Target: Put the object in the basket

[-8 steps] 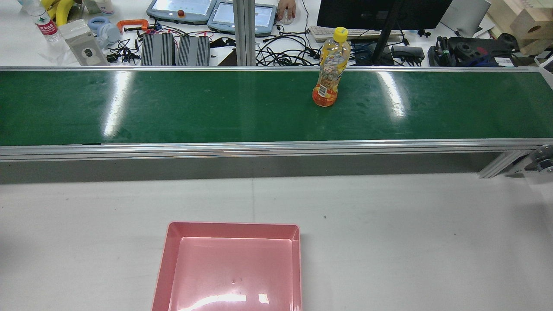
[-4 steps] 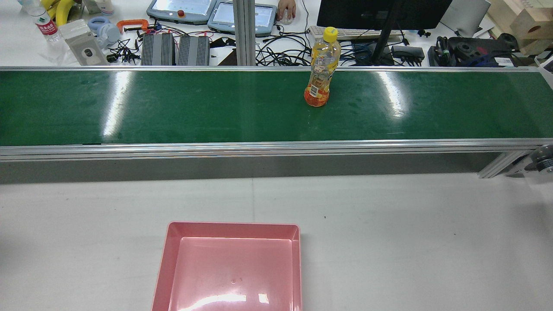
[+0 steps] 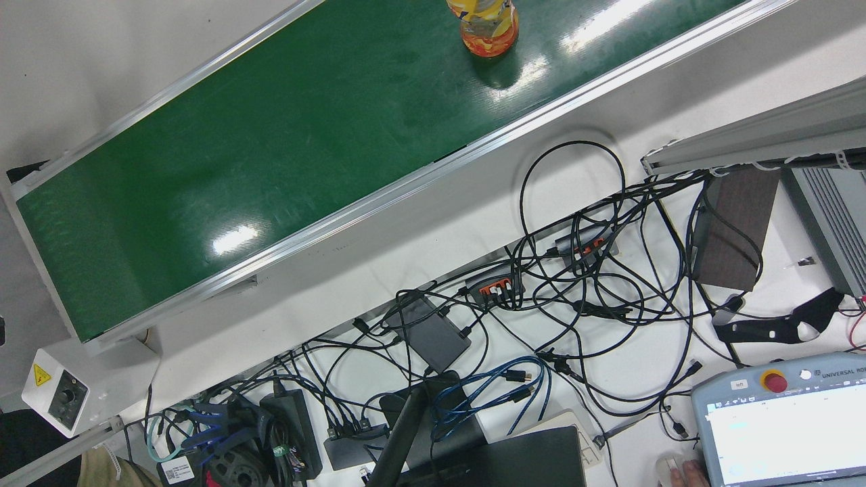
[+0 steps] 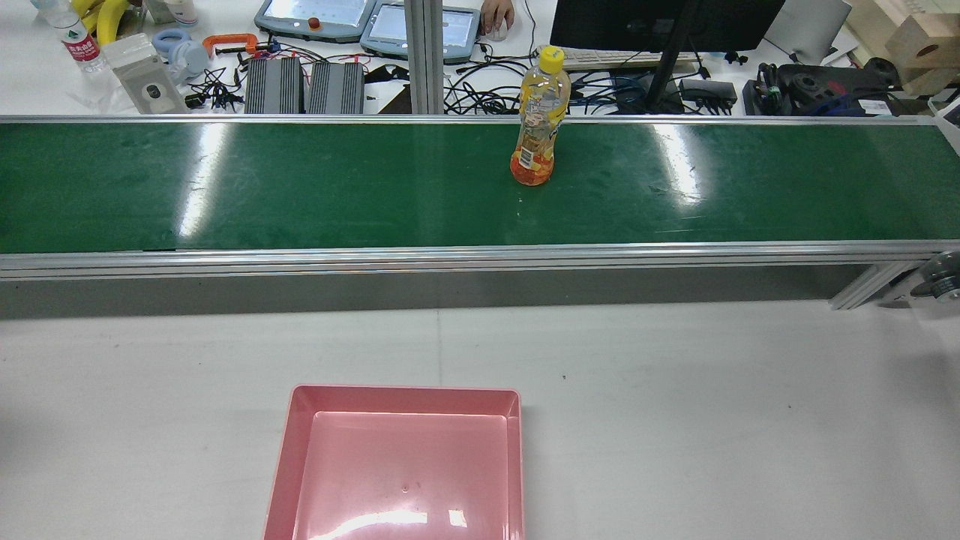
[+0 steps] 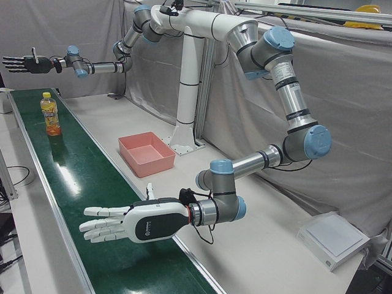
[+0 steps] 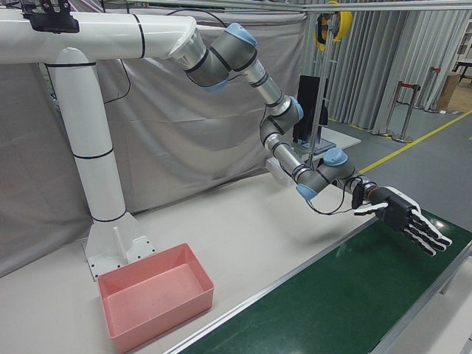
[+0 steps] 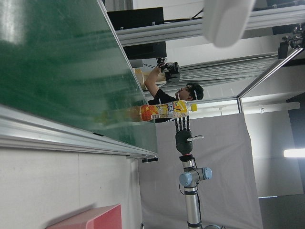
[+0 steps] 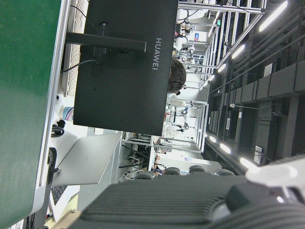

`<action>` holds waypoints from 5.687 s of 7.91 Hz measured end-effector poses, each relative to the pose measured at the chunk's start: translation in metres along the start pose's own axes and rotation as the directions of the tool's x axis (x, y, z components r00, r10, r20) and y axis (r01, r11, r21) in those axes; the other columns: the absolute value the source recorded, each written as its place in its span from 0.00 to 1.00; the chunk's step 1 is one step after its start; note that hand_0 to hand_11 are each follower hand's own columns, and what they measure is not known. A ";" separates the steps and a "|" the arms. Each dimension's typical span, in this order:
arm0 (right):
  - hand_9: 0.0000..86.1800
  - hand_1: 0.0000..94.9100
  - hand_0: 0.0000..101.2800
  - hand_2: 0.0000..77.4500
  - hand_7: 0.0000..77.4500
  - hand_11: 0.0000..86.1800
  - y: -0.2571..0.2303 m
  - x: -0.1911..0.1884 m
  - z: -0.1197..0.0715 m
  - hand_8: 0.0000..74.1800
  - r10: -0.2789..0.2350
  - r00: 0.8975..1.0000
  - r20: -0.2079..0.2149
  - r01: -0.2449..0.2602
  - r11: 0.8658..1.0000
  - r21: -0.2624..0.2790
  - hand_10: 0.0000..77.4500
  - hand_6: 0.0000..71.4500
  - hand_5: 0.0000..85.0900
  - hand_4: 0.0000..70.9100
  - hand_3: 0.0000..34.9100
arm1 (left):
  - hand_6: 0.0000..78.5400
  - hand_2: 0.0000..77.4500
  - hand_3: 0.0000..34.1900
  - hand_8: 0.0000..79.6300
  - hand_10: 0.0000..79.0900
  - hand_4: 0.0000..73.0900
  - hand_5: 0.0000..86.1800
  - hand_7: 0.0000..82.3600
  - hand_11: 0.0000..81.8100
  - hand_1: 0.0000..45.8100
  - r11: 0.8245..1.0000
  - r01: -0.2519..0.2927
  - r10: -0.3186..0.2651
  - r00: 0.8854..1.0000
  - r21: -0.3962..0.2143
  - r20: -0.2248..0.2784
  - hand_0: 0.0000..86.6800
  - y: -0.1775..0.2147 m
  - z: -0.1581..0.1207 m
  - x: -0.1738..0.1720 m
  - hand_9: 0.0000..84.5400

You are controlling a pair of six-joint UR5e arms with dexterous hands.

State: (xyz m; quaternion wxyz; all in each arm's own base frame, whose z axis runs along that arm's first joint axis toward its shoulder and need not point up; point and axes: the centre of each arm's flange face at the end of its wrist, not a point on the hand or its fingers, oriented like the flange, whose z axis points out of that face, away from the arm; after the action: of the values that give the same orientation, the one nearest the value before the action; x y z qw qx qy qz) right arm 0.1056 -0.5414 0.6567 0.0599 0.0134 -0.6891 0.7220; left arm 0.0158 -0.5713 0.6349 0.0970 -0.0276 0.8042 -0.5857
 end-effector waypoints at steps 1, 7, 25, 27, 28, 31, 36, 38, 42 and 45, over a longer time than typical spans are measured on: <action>0.00 0.00 0.00 0.01 0.01 0.00 0.000 0.000 0.000 0.00 0.000 1.000 0.000 0.000 1.000 0.000 0.00 0.00 0.00 0.00 0.01 | 0.00 0.00 0.00 0.01 0.03 0.13 0.09 0.01 0.07 0.17 1.000 0.000 0.000 1.000 0.000 0.000 0.92 0.000 0.000 0.000 0.01; 0.00 0.00 0.00 0.01 0.01 0.00 0.000 0.000 0.000 0.00 0.000 1.000 0.000 0.000 1.000 0.000 0.00 0.00 0.00 0.00 0.01 | 0.00 0.00 0.00 0.01 0.03 0.13 0.09 0.01 0.07 0.17 1.000 0.000 0.000 1.000 -0.002 0.000 0.92 0.001 0.000 0.000 0.01; 0.00 0.00 0.00 0.01 0.01 0.00 0.000 0.000 0.000 0.00 0.000 1.000 0.000 0.000 1.000 -0.001 0.00 0.00 0.00 0.00 0.01 | 0.00 0.00 0.00 0.01 0.03 0.13 0.08 0.01 0.07 0.11 0.999 0.004 -0.004 1.000 -0.042 0.002 0.83 0.015 0.019 -0.004 0.01; 0.00 0.00 0.00 0.01 0.01 0.00 0.001 0.000 0.000 0.00 0.000 1.000 0.000 0.000 1.000 -0.001 0.00 0.00 0.00 0.00 0.01 | 0.00 0.00 0.00 0.01 0.03 0.13 0.09 0.01 0.05 0.11 0.997 0.009 -0.009 1.000 -0.079 0.003 0.87 0.035 0.045 -0.007 0.01; 0.00 0.00 0.00 0.01 0.01 0.00 0.001 0.000 0.000 0.00 0.000 1.000 0.000 0.000 1.000 -0.001 0.00 0.00 0.00 0.00 0.01 | 0.00 0.00 0.00 0.01 0.03 0.13 0.09 0.01 0.05 0.11 0.997 -0.005 0.007 1.000 -0.082 0.017 0.87 0.047 0.058 -0.017 0.01; 0.00 0.00 0.00 0.01 0.01 0.00 0.001 0.000 0.000 0.00 0.000 1.000 0.000 0.000 1.000 -0.001 0.00 0.00 0.00 0.00 0.01 | 0.00 0.00 0.00 0.01 0.01 0.10 0.09 0.01 0.03 0.11 0.989 -0.133 0.134 0.991 -0.064 0.010 0.75 0.116 0.071 -0.002 0.01; 0.00 0.00 0.00 0.01 0.01 0.00 0.001 0.000 0.000 0.00 0.000 1.000 0.001 0.000 1.000 -0.001 0.00 0.00 0.00 0.00 0.01 | 0.00 0.00 0.00 0.01 0.02 0.09 0.09 0.01 0.07 0.10 0.983 -0.110 0.119 0.991 -0.145 0.055 0.72 0.207 0.134 -0.040 0.01; 0.00 0.00 0.00 0.01 0.01 0.00 0.001 0.000 0.000 0.00 0.000 1.000 0.000 0.000 1.000 -0.001 0.00 0.00 0.00 0.00 0.01 | 0.00 0.00 0.00 0.01 0.02 0.07 0.07 0.01 0.06 0.06 0.985 -0.095 0.111 0.987 -0.144 0.112 0.72 0.213 0.148 -0.081 0.01; 0.00 0.00 0.00 0.01 0.01 0.00 0.001 0.000 0.000 0.00 0.000 1.000 0.000 0.000 1.000 -0.001 0.00 0.00 0.00 0.00 0.01 | 0.00 0.00 0.01 0.01 0.05 0.07 0.04 0.01 0.10 0.02 0.984 -0.108 0.128 0.980 -0.138 0.151 0.63 0.195 0.163 -0.116 0.01; 0.00 0.00 0.00 0.01 0.01 0.00 0.001 0.000 0.000 0.00 0.000 1.000 0.000 0.000 1.000 -0.001 0.00 0.00 0.00 0.00 0.01 | 0.00 0.00 0.01 0.01 0.07 0.07 0.04 0.01 0.11 0.02 0.977 -0.129 0.157 0.974 -0.170 0.166 0.62 0.208 0.171 -0.149 0.01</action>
State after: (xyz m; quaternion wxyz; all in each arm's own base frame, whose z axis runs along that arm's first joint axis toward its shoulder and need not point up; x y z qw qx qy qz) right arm 0.1057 -0.5415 0.6562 0.0598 0.0135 -0.6895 0.7217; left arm 0.2080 -0.6433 0.4059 0.2081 -0.0294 0.8361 -0.5068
